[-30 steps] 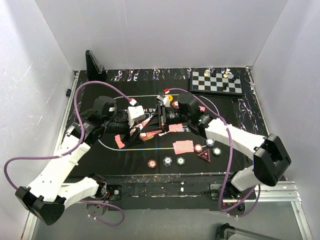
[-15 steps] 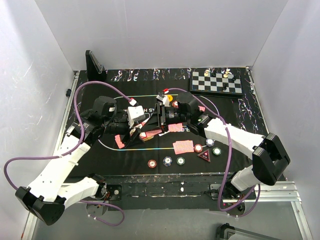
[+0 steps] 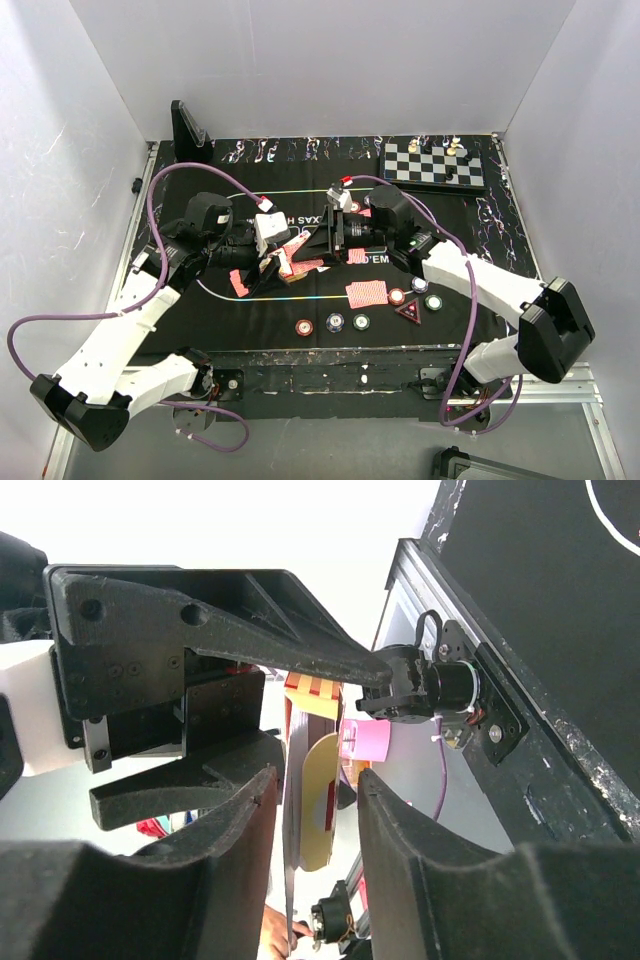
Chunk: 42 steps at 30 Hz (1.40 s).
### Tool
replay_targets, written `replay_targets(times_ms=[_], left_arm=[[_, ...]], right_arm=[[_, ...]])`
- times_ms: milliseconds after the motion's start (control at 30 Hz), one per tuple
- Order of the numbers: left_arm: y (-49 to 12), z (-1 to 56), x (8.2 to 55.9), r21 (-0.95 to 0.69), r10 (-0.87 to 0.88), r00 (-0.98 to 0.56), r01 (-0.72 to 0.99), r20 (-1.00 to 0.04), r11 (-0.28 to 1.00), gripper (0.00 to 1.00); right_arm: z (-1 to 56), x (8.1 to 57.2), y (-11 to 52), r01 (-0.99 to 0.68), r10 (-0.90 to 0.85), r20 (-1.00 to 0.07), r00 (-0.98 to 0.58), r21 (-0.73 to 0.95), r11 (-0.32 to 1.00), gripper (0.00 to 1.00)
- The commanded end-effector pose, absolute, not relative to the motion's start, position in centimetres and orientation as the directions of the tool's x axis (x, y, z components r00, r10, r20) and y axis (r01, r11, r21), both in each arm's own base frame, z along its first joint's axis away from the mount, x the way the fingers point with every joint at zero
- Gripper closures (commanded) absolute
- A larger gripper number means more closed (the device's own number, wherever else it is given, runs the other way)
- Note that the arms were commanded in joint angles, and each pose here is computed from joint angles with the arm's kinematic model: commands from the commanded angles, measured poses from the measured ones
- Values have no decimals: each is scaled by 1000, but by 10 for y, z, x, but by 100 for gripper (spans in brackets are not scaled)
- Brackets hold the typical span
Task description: Distribute texas hold em gaming equipment
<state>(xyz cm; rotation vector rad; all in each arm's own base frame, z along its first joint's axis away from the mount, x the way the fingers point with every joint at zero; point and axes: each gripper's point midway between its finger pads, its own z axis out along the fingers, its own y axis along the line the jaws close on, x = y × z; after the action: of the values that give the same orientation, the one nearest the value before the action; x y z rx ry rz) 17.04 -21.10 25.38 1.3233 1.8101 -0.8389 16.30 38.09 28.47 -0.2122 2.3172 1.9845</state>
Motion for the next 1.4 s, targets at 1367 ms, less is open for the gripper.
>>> replay_targets(times_ms=[1367], left_arm=[[-219, 284, 167, -69, 412, -166, 968, -896, 241, 100]], right_arm=[[294, 164, 343, -231, -32, -229, -973, 964, 130, 45]])
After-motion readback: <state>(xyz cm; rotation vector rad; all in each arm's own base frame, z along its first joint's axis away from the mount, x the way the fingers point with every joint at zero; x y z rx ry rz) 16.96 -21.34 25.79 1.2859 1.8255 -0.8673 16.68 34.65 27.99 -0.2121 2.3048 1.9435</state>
